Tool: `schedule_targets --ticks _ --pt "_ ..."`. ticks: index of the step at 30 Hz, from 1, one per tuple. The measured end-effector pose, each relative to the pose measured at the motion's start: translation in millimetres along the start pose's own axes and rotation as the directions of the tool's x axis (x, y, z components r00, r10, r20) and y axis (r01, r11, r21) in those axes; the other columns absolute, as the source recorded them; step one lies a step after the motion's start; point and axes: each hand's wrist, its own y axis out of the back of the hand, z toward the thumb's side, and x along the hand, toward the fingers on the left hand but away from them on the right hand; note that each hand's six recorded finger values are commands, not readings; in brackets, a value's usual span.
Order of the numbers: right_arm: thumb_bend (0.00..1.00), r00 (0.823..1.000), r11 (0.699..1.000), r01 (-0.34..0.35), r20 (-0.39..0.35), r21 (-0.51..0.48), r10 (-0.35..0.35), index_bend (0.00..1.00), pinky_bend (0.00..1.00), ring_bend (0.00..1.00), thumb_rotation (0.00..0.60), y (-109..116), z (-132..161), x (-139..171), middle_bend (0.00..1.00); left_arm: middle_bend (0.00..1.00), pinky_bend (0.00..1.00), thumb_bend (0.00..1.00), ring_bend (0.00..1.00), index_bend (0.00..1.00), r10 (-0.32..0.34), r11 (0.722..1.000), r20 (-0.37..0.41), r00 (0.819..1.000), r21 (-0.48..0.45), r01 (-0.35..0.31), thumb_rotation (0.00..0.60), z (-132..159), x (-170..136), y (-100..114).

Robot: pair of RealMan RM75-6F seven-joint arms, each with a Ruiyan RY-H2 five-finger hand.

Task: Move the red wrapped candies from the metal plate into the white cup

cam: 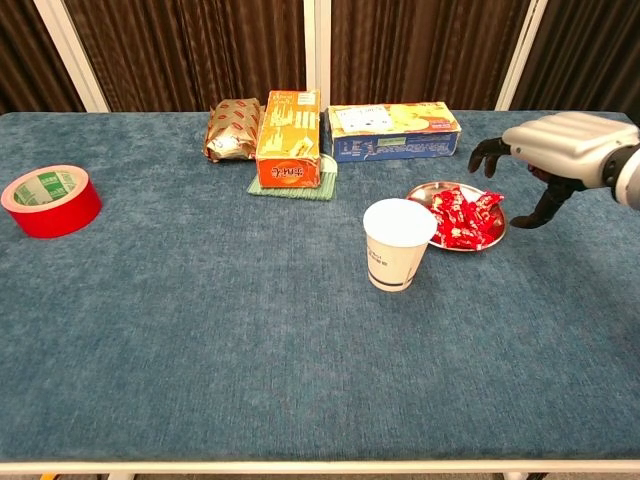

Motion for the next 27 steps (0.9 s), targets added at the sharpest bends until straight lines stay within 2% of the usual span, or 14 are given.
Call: schedule_targets --ticks 14,27 --pt "0.16 1.0 1.0 -0.025 -0.006 -0.012 0.025 0.2 0.92 0.86 0.6 -11.2 18.7 -15.5 0.23 0.07 0.11 0.14 0.03 0.13 -0.005 1.0 -0.008 1.0 -0.005 0.005 0.6 -7.7 2.7 -0.1" --pt "0.16 0.999 0.999 -0.047 0.01 -0.002 0.047 0.2 0.92 0.86 0.6 -21.2 19.7 -20.1 0.22 0.08 0.11 0.14 0.03 0.13 -0.011 1.0 -0.012 1.0 -0.012 0.011 0.6 -11.8 6.2 -1.2"
